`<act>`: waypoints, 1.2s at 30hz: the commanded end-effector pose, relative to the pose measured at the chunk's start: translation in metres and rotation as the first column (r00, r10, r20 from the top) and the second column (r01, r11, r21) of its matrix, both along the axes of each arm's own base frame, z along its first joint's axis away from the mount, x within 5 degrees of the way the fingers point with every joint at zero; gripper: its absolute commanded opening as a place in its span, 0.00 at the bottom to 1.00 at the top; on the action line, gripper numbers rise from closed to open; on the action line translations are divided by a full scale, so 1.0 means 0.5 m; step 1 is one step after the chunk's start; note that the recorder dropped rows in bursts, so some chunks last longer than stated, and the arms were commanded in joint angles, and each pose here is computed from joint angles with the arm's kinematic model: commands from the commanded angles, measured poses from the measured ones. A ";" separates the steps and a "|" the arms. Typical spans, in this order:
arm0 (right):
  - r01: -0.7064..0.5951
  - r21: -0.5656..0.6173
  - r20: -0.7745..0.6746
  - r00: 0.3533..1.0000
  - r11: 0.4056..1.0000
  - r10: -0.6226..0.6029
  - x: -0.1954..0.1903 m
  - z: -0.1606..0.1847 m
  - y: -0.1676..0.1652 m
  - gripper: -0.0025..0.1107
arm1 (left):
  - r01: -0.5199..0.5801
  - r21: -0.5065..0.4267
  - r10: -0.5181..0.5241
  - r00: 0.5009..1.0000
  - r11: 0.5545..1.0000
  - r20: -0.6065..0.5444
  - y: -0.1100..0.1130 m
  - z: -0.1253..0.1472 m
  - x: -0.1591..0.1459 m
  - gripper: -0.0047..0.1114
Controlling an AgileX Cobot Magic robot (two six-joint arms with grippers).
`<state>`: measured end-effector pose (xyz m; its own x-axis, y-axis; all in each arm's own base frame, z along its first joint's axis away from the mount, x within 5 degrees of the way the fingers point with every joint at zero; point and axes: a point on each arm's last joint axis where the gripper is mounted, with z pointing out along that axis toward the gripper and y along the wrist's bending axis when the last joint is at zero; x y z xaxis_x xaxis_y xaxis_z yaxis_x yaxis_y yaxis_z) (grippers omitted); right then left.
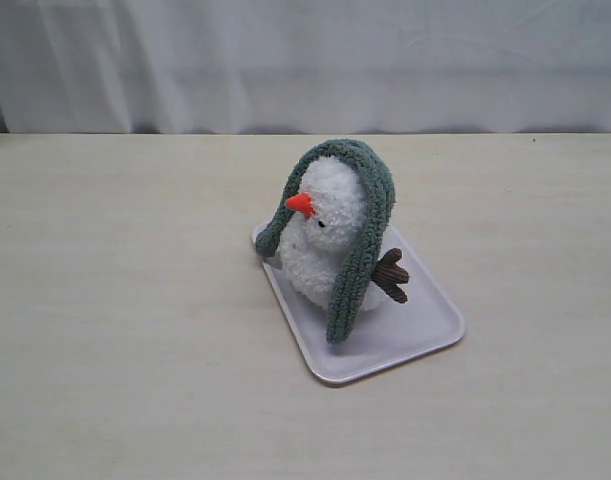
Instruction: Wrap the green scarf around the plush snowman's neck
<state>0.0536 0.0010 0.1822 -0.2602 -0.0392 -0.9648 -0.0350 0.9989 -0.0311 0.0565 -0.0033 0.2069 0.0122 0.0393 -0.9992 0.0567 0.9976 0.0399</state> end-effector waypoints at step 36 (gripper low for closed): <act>0.000 0.001 0.007 1.000 1.000 0.000 0.000 0.000 0.000 0.06 | -0.006 -0.018 0.002 0.972 1.000 -0.235 0.000 -0.044 -0.005 0.04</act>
<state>0.0536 0.0010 0.1822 -0.2602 -0.0392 -0.9648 -0.0350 0.9989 -0.0311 0.0542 -0.0034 0.1856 -0.2228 0.0254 -0.9745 0.0628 0.9980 0.0116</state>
